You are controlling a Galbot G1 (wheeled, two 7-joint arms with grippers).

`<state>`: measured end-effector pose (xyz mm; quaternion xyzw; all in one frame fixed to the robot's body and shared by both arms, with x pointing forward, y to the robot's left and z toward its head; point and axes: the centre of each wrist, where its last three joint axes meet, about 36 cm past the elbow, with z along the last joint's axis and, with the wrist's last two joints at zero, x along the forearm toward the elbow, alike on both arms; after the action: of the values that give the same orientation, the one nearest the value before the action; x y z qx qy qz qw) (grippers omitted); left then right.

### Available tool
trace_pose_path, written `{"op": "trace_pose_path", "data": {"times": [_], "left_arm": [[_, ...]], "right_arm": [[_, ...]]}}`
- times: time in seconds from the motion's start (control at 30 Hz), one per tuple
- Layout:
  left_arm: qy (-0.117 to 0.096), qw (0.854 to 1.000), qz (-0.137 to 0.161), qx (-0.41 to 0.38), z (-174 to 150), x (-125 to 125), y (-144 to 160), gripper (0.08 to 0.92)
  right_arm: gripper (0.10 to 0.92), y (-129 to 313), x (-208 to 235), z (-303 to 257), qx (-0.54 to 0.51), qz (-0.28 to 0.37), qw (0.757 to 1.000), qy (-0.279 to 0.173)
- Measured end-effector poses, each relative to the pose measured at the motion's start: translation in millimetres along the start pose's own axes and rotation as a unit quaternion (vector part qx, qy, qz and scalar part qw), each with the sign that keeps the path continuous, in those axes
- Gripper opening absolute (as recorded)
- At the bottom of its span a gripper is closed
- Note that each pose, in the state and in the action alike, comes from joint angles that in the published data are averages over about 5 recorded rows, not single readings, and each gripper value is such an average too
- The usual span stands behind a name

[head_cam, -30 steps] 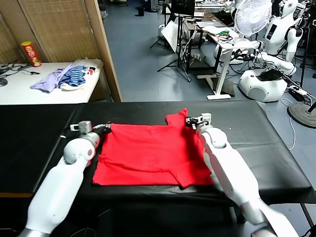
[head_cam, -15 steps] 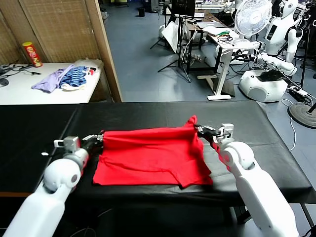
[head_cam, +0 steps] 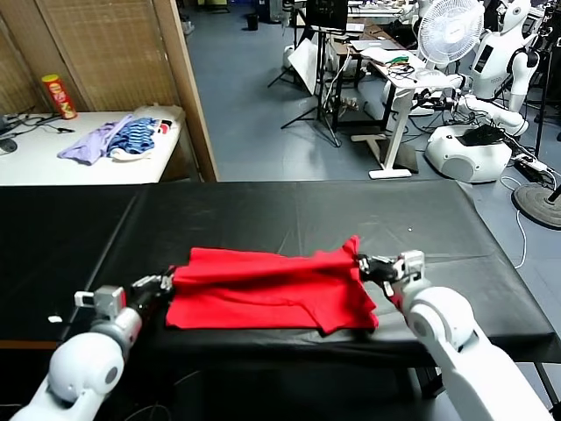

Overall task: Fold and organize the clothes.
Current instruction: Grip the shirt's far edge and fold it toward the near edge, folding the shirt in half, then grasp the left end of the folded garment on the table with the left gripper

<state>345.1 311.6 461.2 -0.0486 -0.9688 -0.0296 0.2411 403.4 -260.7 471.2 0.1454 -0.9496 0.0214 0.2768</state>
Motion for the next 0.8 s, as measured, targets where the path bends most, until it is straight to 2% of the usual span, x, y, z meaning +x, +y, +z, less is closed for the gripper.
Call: {"op": "trace_pose_path", "data": {"times": [0.1,0.17,0.37,0.47,0.53,0.6,0.7,0.8], "left_arm": [[0.01,1.0,-0.002,-0.002,8,3,-3,0.136],[0.014,1.0,-0.002,-0.003,12,4,-5,0.17],[0.013,1.0,0.0,-0.004,14,8,-10,0.473],[0.007,1.0,0.002,-0.001,11,8,-9,0.639],[-0.001,1.0,0.004,0.008,9,6,-8,0.732],[-0.011,1.0,0.009,0.022,6,1,-7,0.78],[-0.022,0.999,0.02,0.044,0,-14,-5,0.796],[-0.027,0.997,0.03,0.072,-5,-36,-3,0.798]], "right_arm": [[0.224,1,8,9,0.001,-0.007,1.0,0.005],[0.334,2,14,13,0.002,-0.008,1.0,0.007],[0.662,3,35,15,-0.004,0.0,1.0,-0.002],[0.769,1,40,12,-0.01,0.013,1.0,-0.013],[0.789,-1,38,11,-0.014,0.026,0.999,-0.024],[0.796,-1,30,10,-0.018,0.039,0.998,-0.044],[0.798,-2,10,10,-0.021,0.056,0.996,-0.072],[0.798,-3,-18,11,-0.026,0.064,0.995,-0.076]]}}
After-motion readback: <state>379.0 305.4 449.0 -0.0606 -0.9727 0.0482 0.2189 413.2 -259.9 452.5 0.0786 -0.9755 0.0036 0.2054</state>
